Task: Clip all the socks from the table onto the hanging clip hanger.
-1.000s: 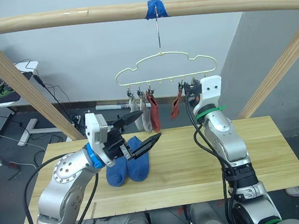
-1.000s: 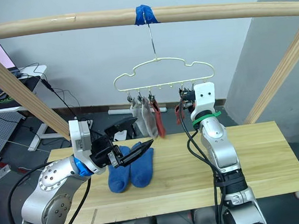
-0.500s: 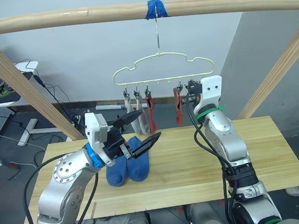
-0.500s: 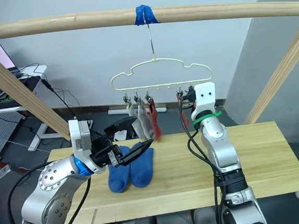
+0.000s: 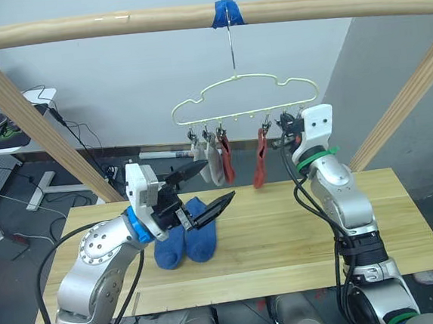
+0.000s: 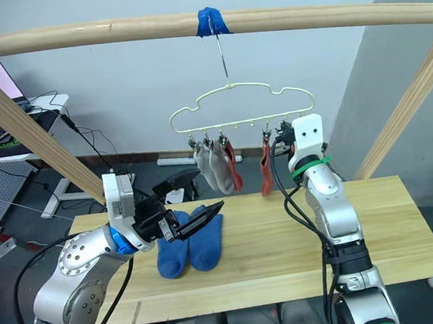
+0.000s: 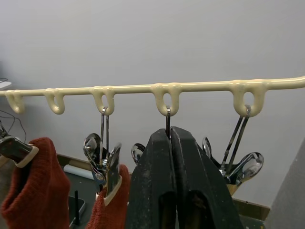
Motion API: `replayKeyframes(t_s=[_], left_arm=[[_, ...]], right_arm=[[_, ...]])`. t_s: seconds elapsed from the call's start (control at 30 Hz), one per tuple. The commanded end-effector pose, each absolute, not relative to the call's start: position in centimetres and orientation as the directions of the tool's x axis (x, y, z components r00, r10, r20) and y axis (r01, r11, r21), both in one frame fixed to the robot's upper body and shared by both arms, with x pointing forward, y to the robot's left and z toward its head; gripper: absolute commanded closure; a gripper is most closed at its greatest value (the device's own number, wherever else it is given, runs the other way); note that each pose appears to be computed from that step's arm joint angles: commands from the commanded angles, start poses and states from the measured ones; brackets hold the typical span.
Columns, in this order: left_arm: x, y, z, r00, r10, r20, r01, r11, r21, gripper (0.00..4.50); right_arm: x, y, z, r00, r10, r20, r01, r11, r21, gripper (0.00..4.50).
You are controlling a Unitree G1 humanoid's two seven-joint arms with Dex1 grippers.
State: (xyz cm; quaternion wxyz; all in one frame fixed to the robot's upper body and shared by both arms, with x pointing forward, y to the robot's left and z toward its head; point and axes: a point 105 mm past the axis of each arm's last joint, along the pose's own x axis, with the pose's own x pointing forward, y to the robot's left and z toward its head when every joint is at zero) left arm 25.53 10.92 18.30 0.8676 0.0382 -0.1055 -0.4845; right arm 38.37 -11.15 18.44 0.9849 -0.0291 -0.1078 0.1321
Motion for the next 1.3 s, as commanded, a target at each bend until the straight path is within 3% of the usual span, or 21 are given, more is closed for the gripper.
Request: replayKeyframes(t_s=[0.03, 0.13, 0.8, 1.3], left_arm=[[25.1, 10.5, 19.3, 0.486, -0.855, 0.179, 0.831, 0.516, 0.207, 0.00], [25.1, 10.5, 19.2, 0.486, -0.855, 0.178, 0.831, 0.516, 0.207, 0.00], [24.9, 10.6, 18.9, 0.479, -0.862, 0.168, 0.836, 0.506, 0.212, 0.00], [25.0, 10.5, 18.9, 0.484, -0.859, 0.168, 0.832, 0.511, 0.215, 0.00]], right_arm=[[38.2, -11.1, 19.7, 0.929, 0.275, 0.246, -0.263, 0.961, -0.082, 3.51], [38.1, -11.1, 19.6, 0.933, 0.268, 0.242, -0.254, 0.963, -0.085, 2.49], [37.2, -9.8, 18.8, 0.930, 0.285, 0.231, -0.265, 0.958, -0.111, 2.49], [38.0, -9.7, 18.8, 0.940, 0.254, 0.228, -0.235, 0.966, -0.104, 2.49]])
